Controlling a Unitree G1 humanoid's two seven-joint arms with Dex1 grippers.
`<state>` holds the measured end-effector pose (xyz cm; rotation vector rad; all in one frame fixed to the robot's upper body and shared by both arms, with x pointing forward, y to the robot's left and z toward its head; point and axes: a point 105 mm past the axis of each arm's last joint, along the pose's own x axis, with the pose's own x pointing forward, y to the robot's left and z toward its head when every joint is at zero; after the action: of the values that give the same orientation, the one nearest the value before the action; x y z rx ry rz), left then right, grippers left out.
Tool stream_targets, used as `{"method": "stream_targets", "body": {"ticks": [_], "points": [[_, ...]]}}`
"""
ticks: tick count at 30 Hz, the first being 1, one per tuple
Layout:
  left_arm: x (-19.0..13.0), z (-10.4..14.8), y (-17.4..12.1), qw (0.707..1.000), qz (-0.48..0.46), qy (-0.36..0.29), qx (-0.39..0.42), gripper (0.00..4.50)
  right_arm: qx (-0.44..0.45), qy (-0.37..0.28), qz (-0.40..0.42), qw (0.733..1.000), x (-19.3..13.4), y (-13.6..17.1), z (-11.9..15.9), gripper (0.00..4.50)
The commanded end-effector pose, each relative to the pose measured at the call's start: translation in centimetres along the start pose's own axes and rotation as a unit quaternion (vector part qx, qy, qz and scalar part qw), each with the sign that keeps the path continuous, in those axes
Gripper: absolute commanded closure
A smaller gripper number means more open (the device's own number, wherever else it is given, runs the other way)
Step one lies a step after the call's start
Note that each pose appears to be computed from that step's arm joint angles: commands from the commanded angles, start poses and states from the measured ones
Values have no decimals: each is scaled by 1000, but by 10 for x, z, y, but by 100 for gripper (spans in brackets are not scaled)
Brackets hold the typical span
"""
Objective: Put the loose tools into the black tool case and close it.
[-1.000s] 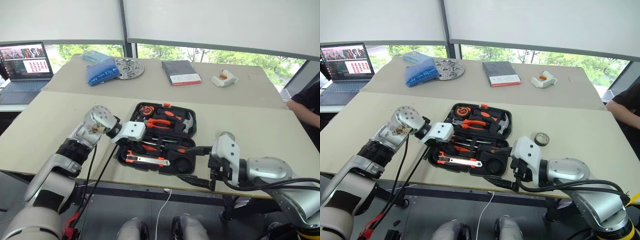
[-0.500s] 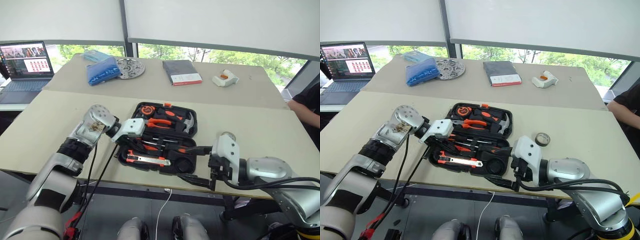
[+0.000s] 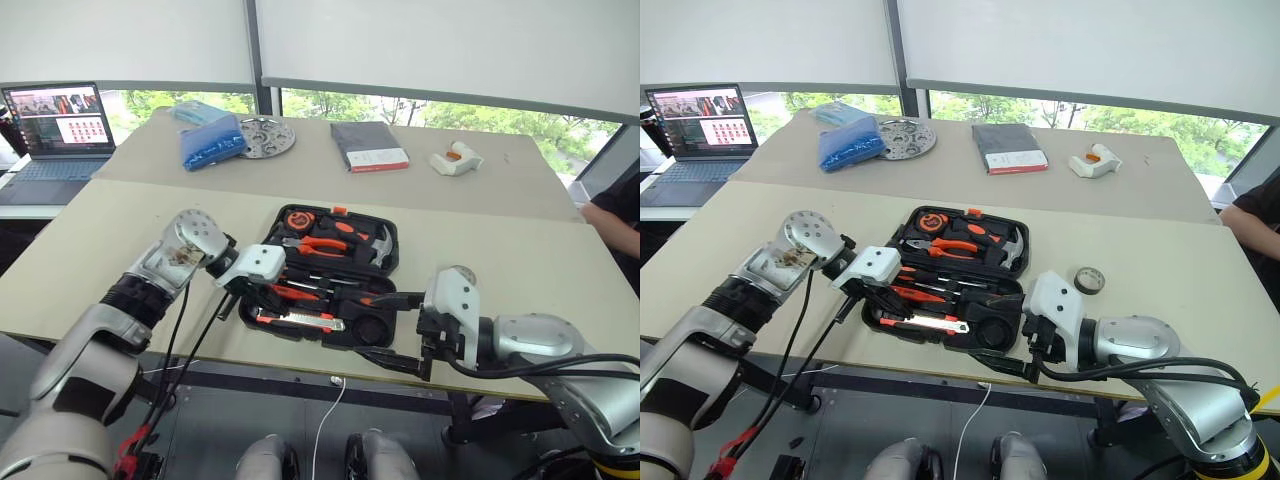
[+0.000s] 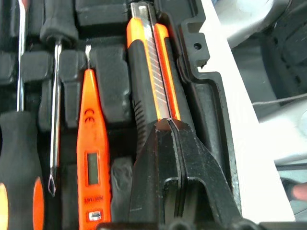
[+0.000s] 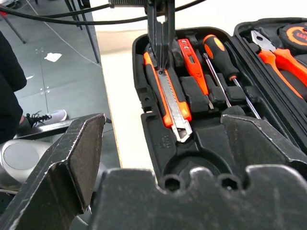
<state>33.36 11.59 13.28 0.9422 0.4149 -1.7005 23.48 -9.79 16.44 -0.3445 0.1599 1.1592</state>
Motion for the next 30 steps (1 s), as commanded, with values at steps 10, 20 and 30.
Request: {"method": "stream_targets", "body": {"ticks": [10, 20, 30], "points": [[0, -11, 1, 998, 11, -29, -63, 446, -11, -4, -6, 1000, -4, 0, 5, 0], [-58, 57, 16, 959, 114, -246, -82, 310, 0, 25, -71, 997, -42, -22, 1, 0], [-61, 82, -8, 936, 153, -305, -89, 11, 31, 87, -181, 979, -98, -91, -25, 0]]}}
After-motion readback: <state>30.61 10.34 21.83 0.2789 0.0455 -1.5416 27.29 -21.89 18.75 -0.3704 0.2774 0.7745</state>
